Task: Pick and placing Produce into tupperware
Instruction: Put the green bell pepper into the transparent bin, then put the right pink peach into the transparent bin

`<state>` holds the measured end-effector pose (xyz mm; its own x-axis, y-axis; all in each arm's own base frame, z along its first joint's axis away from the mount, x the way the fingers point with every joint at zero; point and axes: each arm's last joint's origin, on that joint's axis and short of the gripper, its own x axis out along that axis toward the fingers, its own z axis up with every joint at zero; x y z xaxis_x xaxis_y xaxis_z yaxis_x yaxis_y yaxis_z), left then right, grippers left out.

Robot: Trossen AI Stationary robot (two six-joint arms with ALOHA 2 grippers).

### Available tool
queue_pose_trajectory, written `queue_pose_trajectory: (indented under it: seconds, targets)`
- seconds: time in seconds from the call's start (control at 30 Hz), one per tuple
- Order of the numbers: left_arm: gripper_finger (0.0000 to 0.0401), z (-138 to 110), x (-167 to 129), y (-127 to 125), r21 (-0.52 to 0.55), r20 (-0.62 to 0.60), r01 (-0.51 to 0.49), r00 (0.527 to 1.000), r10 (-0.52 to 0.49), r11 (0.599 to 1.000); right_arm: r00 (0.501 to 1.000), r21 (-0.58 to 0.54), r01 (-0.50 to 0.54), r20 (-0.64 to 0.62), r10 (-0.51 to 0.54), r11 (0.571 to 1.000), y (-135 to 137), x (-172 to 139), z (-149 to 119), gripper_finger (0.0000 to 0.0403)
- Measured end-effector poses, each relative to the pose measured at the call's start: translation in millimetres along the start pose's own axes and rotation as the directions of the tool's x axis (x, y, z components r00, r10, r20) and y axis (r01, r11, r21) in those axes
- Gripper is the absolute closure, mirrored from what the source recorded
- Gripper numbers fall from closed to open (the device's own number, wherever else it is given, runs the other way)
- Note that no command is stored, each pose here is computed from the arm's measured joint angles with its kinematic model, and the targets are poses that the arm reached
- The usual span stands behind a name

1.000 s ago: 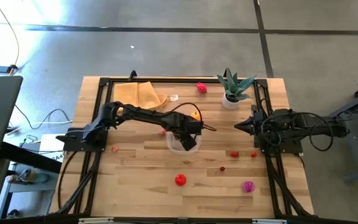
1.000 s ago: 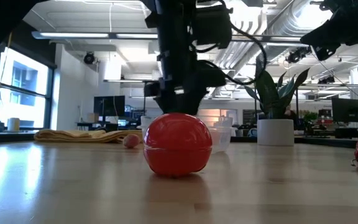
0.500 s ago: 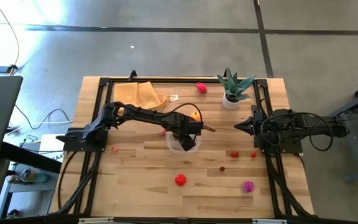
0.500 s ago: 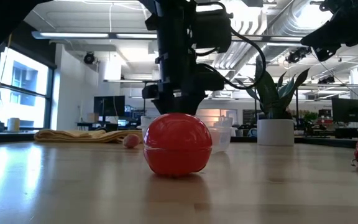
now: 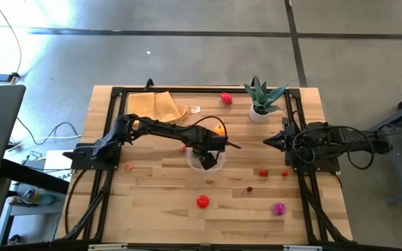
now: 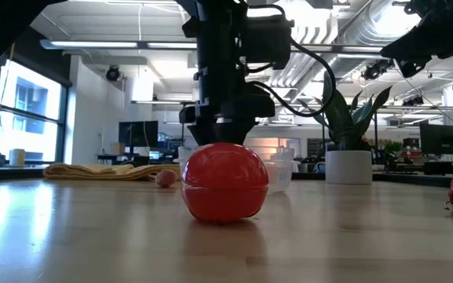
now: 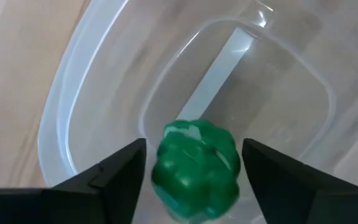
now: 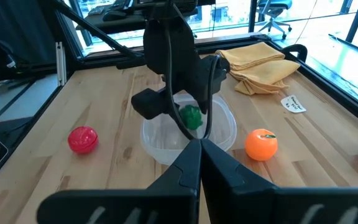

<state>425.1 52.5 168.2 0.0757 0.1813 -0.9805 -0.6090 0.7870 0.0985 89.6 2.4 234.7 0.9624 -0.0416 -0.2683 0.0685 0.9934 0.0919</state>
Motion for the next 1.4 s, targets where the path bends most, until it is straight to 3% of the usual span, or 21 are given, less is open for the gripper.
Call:
queue_pose_trajectory:
  seconds: [0.17, 0.33, 0.73, 1.03, 1.2, 1.4]
  targets:
    - [0.0107, 0, 0, 0, 0.0, 0.001, 0.0, 1.0, 0.0, 1.0, 1.0, 0.0, 0.0, 0.0, 0.0, 1.0, 0, 0, 0, 0.0402]
    - [0.0103, 0, 0, 0, 0.01, -0.008, 0.017, 1.0, -0.016, 1.0, 1.0, 0.0, 0.0, 0.0, 0.0, 1.0, 0, 0, 0, 0.0402]
    - [0.015, 8, -45, -2, 0.106, -0.013, -0.015, 1.0, 0.016, 0.994, 1.0, 0.0, 0.0, 0.0, 0.0, 1.0, 0, 0, 0, 0.0402]
    - [0.0189, -6, -94, 5, 0.173, -0.098, -0.158, 0.98, 0.176, 0.972, 1.0, 0.0, 0.0, 0.0, 0.0, 1.0, 0, 0, 0, 0.0402]
    - [0.0207, -17, -115, 10, 0.179, -0.047, -0.177, 0.981, 0.188, 0.968, 1.0, 0.0, 0.0, 0.0, 0.0, 1.0, 0, 0, 0, 0.0402]
    - [0.0226, -38, -120, 22, 0.146, -0.061, -0.214, 0.973, 0.224, 0.966, 1.0, 0.0, 0.0, -0.001, 0.0, 1.0, 0, 0, 0, 0.0402]
